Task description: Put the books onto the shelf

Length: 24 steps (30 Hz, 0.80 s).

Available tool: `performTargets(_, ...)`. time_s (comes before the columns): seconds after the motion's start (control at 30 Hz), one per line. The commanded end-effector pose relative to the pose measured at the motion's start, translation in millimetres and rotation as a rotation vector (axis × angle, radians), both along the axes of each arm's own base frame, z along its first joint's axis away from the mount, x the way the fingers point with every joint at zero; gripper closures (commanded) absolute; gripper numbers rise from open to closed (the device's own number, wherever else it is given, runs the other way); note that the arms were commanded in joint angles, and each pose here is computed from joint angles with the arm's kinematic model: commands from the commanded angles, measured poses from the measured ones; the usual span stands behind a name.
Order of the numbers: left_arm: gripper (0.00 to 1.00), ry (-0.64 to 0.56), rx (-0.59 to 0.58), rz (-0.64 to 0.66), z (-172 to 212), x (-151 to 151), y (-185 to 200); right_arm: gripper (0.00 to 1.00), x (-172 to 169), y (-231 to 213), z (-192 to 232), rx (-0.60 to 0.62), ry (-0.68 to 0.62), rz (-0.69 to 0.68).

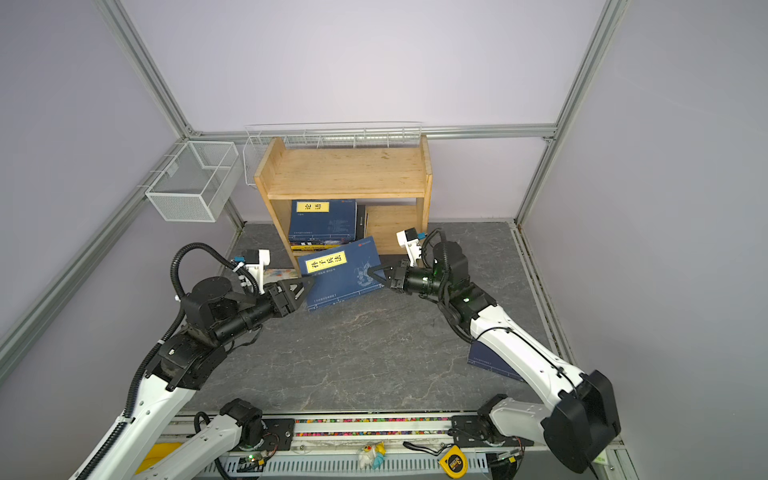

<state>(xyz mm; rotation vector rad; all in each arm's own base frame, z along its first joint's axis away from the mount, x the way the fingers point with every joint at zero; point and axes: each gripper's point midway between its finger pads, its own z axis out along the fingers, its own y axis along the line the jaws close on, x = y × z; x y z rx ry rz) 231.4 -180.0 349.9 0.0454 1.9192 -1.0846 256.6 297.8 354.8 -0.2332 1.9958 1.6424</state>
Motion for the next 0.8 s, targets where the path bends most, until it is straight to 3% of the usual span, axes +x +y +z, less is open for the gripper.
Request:
performTargets(0.0, 0.23, -0.132, -0.044, 0.027, 49.7, -3.1, 6.5, 0.88, -9.7, -19.8, 25.9, -0.087, -0.155, -0.06)
performTargets(0.13, 0.15, -0.161, -0.052, 0.029, 68.2, 0.2, 5.4, 0.88, -17.4, -26.9, 66.6, -0.052, -0.255, -0.074)
performTargets(0.37, 0.12, -0.271, -0.145, -0.024, 117.2, -9.8, 0.2, 0.86, -1.9, -35.9, 120.8, -0.022, -0.371, -0.193)
performTargets(0.53, 0.12, -0.262, -0.156, -0.036, 116.6, -3.9, -5.2, 0.85, 11.5, -31.7, 134.3, 0.064, -0.364, -0.233)
performTargets(0.77, 0.12, -0.209, -0.163, -0.1, 105.7, 10.2, -25.0, 0.84, 14.6, -16.2, 143.3, 0.153, -0.342, -0.175)
